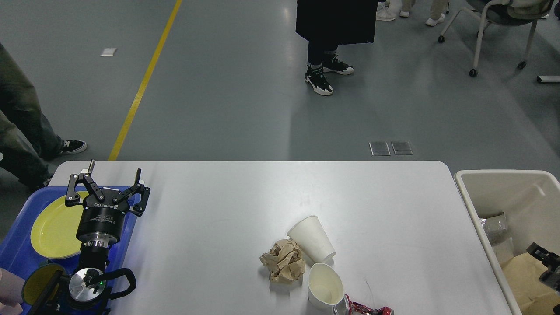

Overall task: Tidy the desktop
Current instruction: 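Raise the right gripper and move it over the crumpled brown paper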

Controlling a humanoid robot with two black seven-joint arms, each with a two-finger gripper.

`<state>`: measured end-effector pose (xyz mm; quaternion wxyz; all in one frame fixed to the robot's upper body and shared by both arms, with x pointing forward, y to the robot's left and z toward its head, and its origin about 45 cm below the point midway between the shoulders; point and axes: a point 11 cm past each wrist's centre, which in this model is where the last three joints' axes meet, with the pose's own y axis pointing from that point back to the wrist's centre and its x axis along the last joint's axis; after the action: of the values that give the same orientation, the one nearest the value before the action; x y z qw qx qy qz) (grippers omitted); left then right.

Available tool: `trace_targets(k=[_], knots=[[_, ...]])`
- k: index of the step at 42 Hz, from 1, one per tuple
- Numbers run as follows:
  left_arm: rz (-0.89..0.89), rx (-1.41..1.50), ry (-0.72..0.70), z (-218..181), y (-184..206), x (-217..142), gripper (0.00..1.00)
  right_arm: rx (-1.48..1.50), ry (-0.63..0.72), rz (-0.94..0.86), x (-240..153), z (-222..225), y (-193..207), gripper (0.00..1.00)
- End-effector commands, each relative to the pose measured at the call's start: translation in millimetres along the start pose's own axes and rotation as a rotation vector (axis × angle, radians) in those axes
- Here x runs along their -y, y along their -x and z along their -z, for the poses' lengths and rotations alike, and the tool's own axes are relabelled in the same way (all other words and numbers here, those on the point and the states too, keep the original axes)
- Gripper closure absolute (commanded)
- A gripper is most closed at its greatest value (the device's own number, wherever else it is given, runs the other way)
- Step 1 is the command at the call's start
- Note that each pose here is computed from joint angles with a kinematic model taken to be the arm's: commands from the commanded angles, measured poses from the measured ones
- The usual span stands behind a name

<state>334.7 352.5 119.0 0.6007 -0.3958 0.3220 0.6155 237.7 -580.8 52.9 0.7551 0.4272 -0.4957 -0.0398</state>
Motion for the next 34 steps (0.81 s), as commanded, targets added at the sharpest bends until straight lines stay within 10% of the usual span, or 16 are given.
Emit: trace_targets(k=[1,23,34], knots=[[0.001,-0.001,0.0,0.0,0.2,0.0,0.04,-0.06,-0.017,0.024,-13.5,15.1,-26.7,0.0],[0.0,0.0,0.0,0.0,0.0,0.0,0.04,-0.404,-0.209,0.37,-204.8,171.7,-156.7,0.0],[0.0,0.0,0.0,0.0,0.0,0.0,0.04,-0.588,-0.339,0.495,-341.1,215.9,-158.5,0.0]])
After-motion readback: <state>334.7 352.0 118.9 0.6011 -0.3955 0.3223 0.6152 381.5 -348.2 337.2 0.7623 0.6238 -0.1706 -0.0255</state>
